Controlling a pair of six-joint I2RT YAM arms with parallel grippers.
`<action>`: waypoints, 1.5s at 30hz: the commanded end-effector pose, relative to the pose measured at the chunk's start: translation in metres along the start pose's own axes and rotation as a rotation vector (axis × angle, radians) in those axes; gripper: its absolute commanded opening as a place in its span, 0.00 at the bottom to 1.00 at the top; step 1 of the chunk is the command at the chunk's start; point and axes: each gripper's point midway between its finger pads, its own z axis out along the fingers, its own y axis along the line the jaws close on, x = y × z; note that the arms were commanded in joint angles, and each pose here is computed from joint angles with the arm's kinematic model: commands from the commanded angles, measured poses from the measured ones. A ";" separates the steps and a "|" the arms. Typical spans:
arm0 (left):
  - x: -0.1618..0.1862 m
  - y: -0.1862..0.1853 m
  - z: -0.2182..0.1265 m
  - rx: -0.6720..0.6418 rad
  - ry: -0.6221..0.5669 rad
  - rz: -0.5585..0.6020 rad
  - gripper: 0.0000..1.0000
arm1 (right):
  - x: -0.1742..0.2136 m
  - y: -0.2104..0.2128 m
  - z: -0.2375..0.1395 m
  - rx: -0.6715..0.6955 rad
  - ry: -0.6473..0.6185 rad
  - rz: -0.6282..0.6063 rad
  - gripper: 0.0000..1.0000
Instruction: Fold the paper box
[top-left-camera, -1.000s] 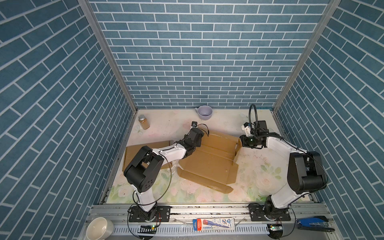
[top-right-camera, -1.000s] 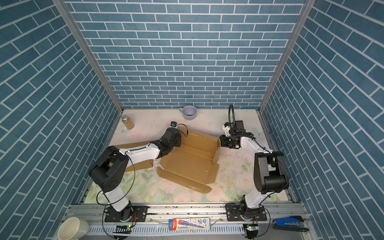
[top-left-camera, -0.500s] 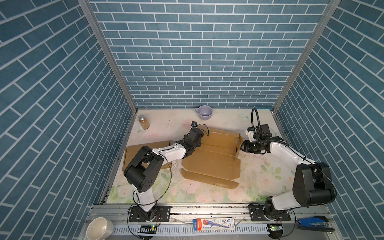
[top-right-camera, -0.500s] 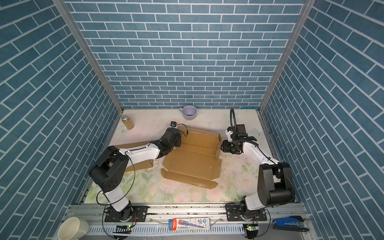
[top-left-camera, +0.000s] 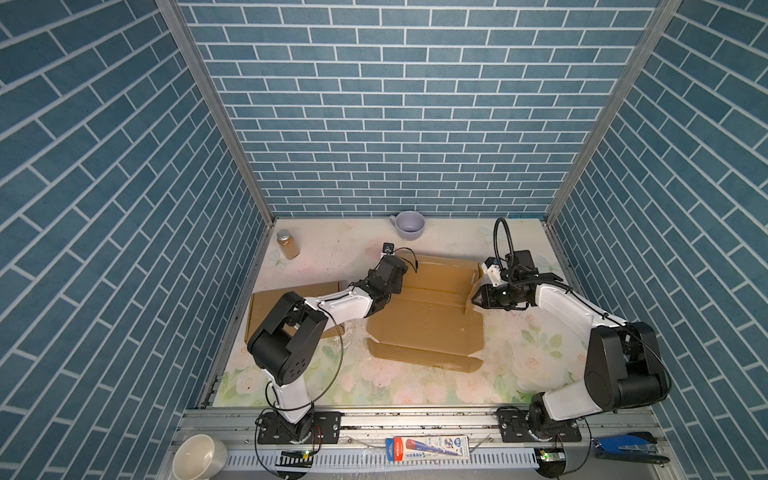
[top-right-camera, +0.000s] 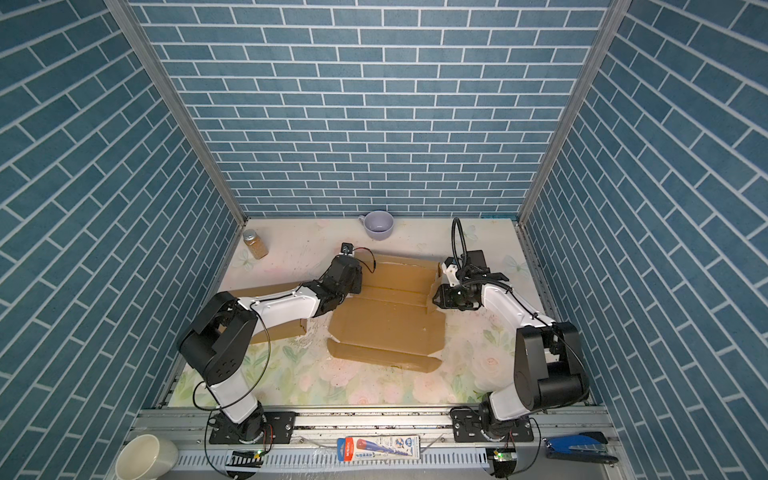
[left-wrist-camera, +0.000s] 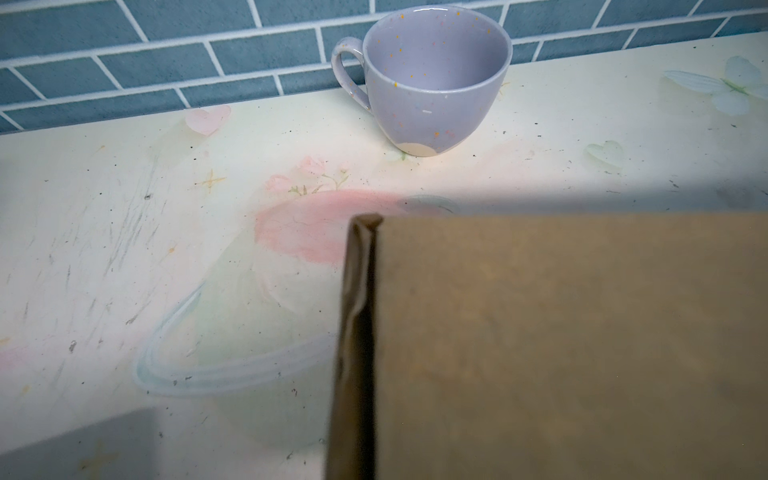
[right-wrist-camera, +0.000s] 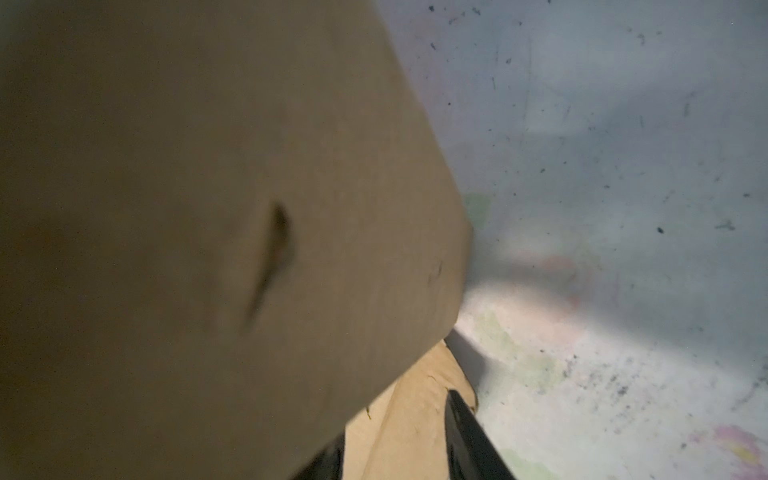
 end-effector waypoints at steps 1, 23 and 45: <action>0.064 0.014 0.007 -0.039 0.203 0.068 0.00 | -0.004 0.002 0.005 -0.008 -0.047 -0.026 0.40; 0.062 0.012 0.006 -0.030 0.212 0.073 0.00 | -0.095 -0.035 0.005 0.399 -0.662 -0.144 0.33; 0.055 -0.007 -0.002 0.003 0.199 0.052 0.00 | -0.091 -0.043 0.046 0.678 -0.656 -0.103 0.16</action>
